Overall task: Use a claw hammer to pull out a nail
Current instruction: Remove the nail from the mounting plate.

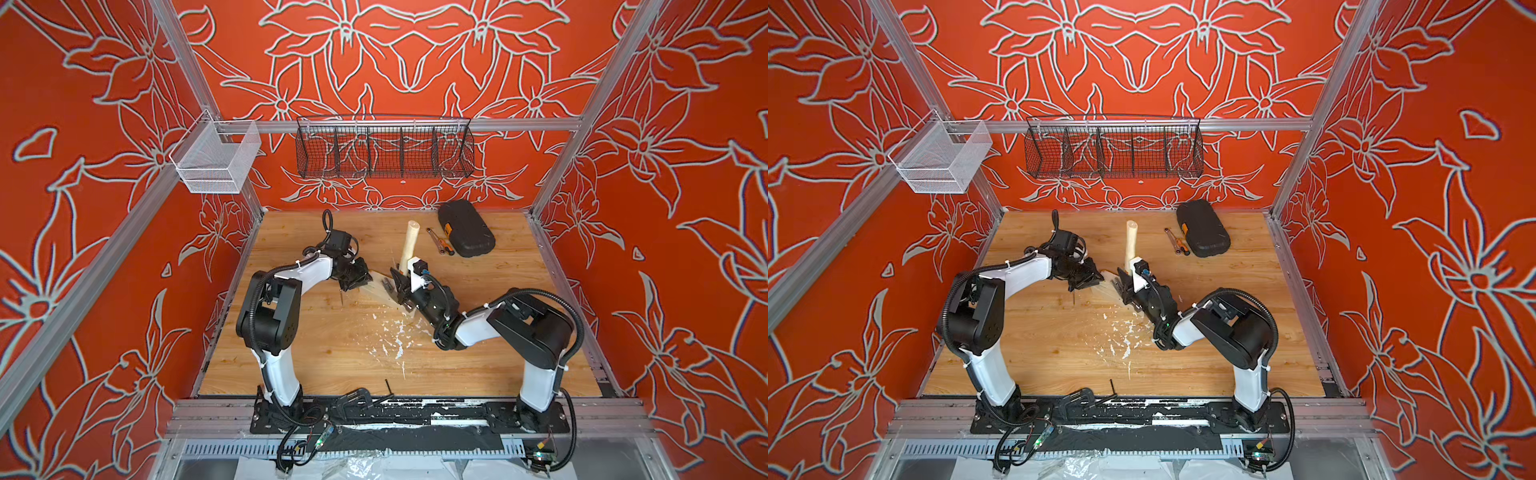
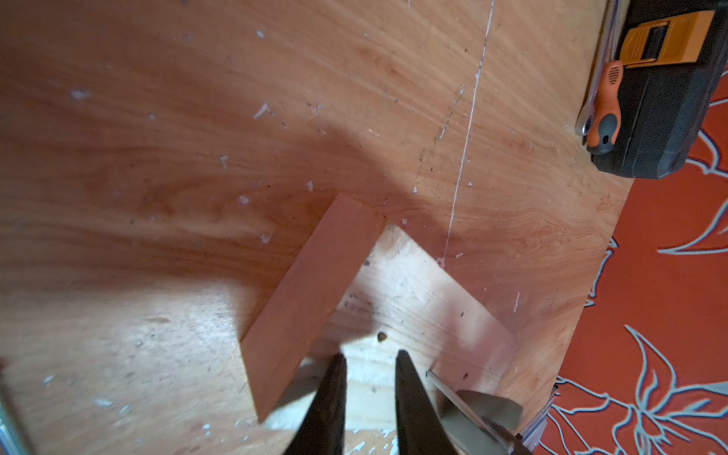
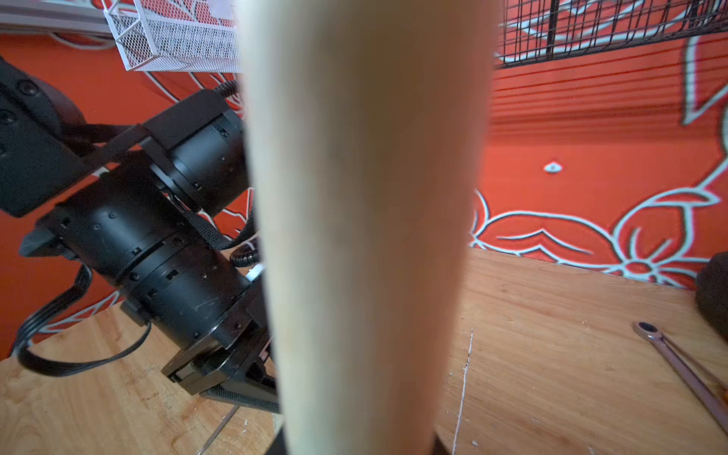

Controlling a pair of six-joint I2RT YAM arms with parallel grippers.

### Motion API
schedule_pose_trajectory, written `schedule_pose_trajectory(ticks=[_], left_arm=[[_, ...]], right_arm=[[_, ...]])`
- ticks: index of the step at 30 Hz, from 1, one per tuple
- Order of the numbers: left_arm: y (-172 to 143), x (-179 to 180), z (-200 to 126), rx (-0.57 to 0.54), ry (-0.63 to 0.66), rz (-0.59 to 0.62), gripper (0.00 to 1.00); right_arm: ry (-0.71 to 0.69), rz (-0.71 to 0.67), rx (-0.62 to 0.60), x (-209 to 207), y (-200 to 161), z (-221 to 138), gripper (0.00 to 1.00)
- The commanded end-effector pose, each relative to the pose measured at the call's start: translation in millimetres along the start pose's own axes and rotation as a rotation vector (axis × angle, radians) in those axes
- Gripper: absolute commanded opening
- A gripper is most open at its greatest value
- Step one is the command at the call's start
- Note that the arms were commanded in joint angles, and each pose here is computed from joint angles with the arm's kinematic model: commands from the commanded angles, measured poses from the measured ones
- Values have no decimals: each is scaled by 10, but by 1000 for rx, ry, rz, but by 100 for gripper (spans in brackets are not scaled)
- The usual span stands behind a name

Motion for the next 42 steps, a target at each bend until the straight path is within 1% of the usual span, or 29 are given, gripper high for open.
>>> schedule_pose_trajectory(ticks=[1,8,13,16,23,27,31,37,42], left_arm=[[-375,578,406,141,202,-114,24],[-386,579,397,135,200,-119,24],[-402,597,412,138,202,-124,24],[-409,603,414,139,203,-124,24],[-420,587,383,136,197,-119,24],[-437,588,371,138,196,-114,24],[-456,601,379,142,196,-115,24],[-477,621,398,148,197,-116,24],[-483,629,406,147,196,-121,24]], right_arm=[[4,-15,18,57,-66,-97,0],[-28,-37,61,32,-209,-228,0],[-25,-64,83,91,-308,-258,0],[-22,-78,78,131,-303,-252,0],[-54,-108,17,156,-133,-124,0],[-66,-124,60,209,-43,22,0],[-56,-136,36,257,82,125,0],[-47,-134,43,319,283,289,0],[-31,-135,16,408,557,369,0]])
Point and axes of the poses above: each gripper's point midway between its finger pads, its own z axis out along the fingers, its own x axis along the line the jaws close on, y = z × x, the point moved 6 cm from there along -z, back along the fingers, and after that the axes turned 9 degrees about z, right-handed, at the moved point
